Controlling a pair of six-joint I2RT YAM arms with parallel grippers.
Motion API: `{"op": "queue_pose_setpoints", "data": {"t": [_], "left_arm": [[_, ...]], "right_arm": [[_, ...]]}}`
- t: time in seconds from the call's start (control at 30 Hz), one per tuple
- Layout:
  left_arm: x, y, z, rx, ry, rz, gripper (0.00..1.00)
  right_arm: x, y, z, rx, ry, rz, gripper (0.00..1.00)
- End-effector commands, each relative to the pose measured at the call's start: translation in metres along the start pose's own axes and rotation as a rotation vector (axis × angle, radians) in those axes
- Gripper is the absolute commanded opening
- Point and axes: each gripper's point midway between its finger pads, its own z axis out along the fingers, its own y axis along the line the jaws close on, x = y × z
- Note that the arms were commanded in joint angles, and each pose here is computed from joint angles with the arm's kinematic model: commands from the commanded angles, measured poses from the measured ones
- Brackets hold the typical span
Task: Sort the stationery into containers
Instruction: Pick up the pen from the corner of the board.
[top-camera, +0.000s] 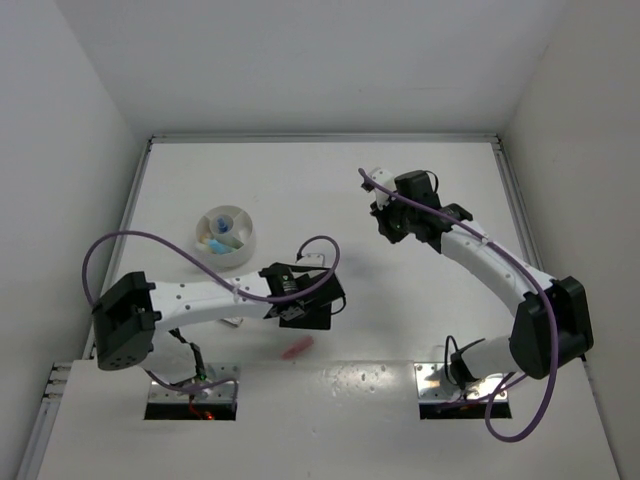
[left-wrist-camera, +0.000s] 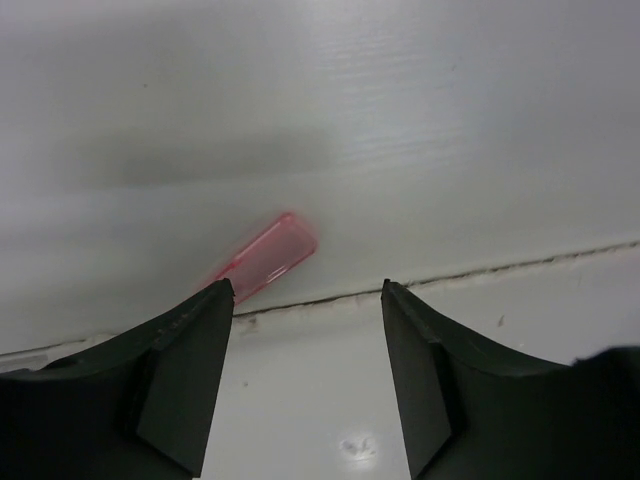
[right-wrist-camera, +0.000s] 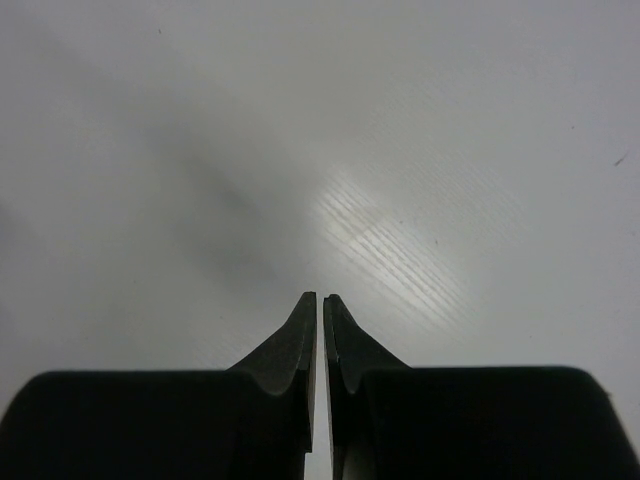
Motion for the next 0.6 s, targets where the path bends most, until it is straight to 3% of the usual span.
{"op": "queue_pose_setpoints", "data": {"t": [0.0,0.23,0.57], "left_arm": [[0.013,0.016,-0.011,0.023,0.057,0.126,0.67],[0.023,0.035,0.015,-0.060,0.159,0.238,0.73],[0.030,0.033,0.037,-0.097,0.222,0.330,0.66]], "right_arm": [[-0.011,-0.002,-0.003,-0.001,-0.048,-0.005,0.06],[-0.009,-0.002,-0.001,-0.003,-0.039,-0.013,0.06],[-0.007,-0.001,-0.002,-0.003,-0.039,-0.022,0.06]]}}
